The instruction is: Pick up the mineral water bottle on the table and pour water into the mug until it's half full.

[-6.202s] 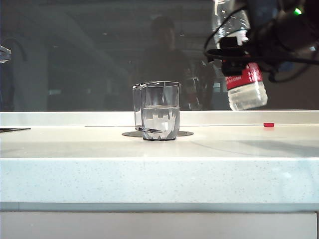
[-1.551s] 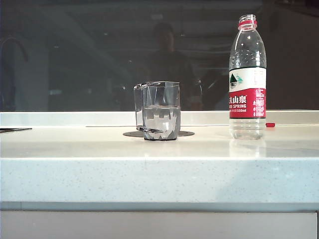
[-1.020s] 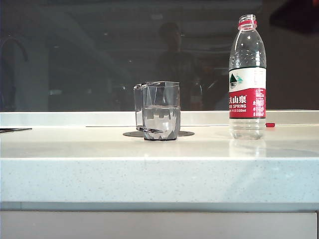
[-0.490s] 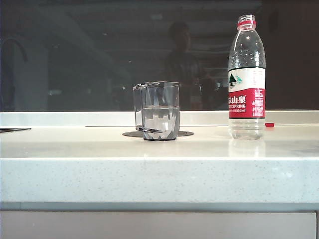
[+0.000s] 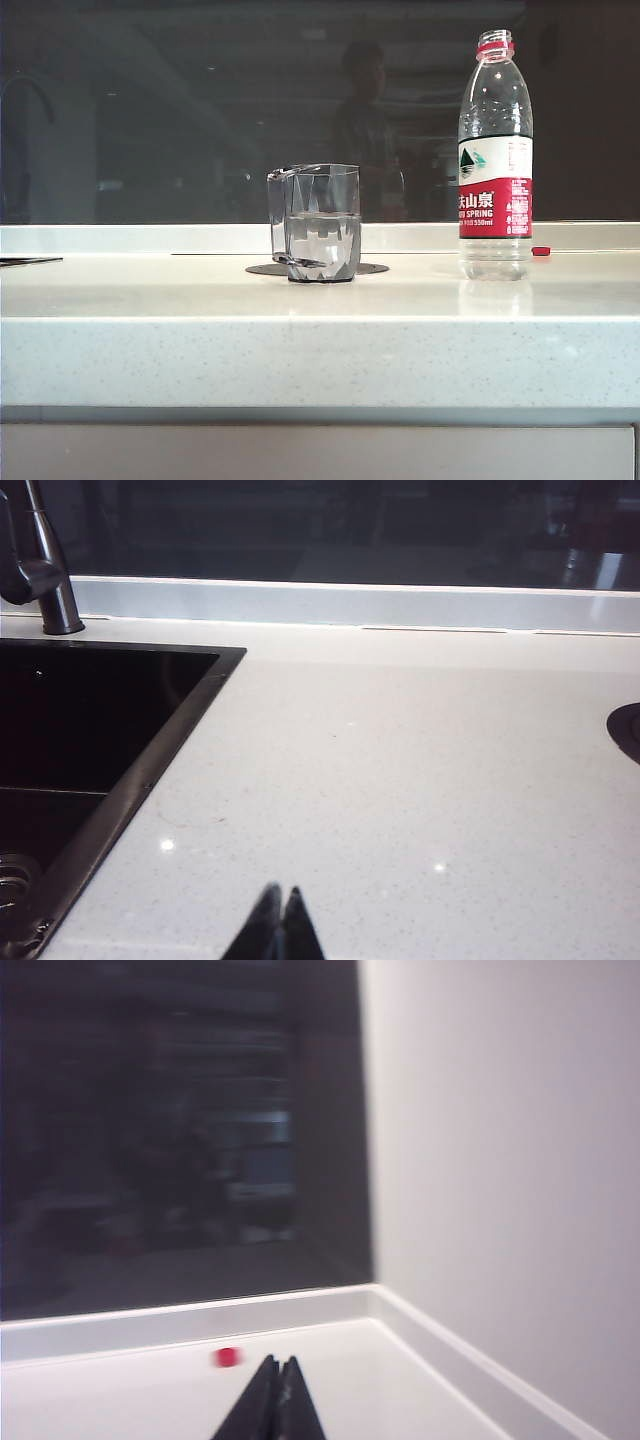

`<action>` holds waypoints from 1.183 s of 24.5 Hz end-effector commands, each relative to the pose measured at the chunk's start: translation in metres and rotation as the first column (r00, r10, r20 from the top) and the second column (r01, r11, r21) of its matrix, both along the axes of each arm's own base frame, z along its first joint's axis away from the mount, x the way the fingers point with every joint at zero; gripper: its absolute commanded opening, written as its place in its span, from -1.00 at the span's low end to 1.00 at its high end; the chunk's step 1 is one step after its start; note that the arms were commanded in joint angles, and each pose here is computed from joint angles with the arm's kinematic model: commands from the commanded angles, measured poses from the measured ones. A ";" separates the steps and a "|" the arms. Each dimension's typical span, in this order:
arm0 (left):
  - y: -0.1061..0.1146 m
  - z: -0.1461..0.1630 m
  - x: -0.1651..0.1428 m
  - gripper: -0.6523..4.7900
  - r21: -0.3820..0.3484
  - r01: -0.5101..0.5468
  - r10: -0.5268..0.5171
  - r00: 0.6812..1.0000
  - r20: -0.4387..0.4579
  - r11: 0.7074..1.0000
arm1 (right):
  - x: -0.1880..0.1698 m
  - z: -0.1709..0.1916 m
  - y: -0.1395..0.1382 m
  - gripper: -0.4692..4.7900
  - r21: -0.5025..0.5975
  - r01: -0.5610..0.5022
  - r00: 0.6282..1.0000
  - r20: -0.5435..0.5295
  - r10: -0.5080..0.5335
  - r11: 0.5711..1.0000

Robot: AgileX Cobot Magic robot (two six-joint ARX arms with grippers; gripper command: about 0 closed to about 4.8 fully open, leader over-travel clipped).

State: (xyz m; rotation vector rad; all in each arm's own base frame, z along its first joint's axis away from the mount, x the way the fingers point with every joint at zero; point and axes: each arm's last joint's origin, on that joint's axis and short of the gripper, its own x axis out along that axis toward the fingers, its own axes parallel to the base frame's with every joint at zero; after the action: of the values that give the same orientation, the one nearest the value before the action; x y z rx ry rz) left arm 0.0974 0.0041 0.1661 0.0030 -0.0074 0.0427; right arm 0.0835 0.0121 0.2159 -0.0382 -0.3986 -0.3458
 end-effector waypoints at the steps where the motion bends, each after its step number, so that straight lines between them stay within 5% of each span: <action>1: 0.000 0.002 0.000 -0.78 -0.002 0.004 -0.004 1.000 0.012 1.000 | 0.004 -0.003 0.003 -0.82 -0.044 -0.191 0.982 -0.012 0.191 0.981; 2: 0.000 0.002 0.000 -0.78 -0.002 0.005 -0.005 1.000 0.012 1.000 | 0.007 -0.008 0.003 -0.82 -0.030 -0.279 0.960 -0.047 0.278 0.960; 9: 0.000 0.002 0.000 -0.78 -0.002 0.004 -0.004 1.000 0.012 1.000 | 0.012 -0.025 0.000 -0.82 0.051 -0.381 0.903 -0.193 0.383 0.923; 29: 0.000 0.002 0.000 -0.78 -0.002 0.004 -0.004 1.000 0.012 1.000 | 0.012 -0.032 -0.016 -0.82 0.064 -0.257 0.944 -0.198 0.264 0.964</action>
State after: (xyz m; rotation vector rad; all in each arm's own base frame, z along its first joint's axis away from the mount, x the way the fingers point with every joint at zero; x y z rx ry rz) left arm 0.0974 0.0041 0.1661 0.0030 -0.0074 0.0424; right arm 0.0959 -0.0039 0.1808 0.0120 -0.1638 -0.0888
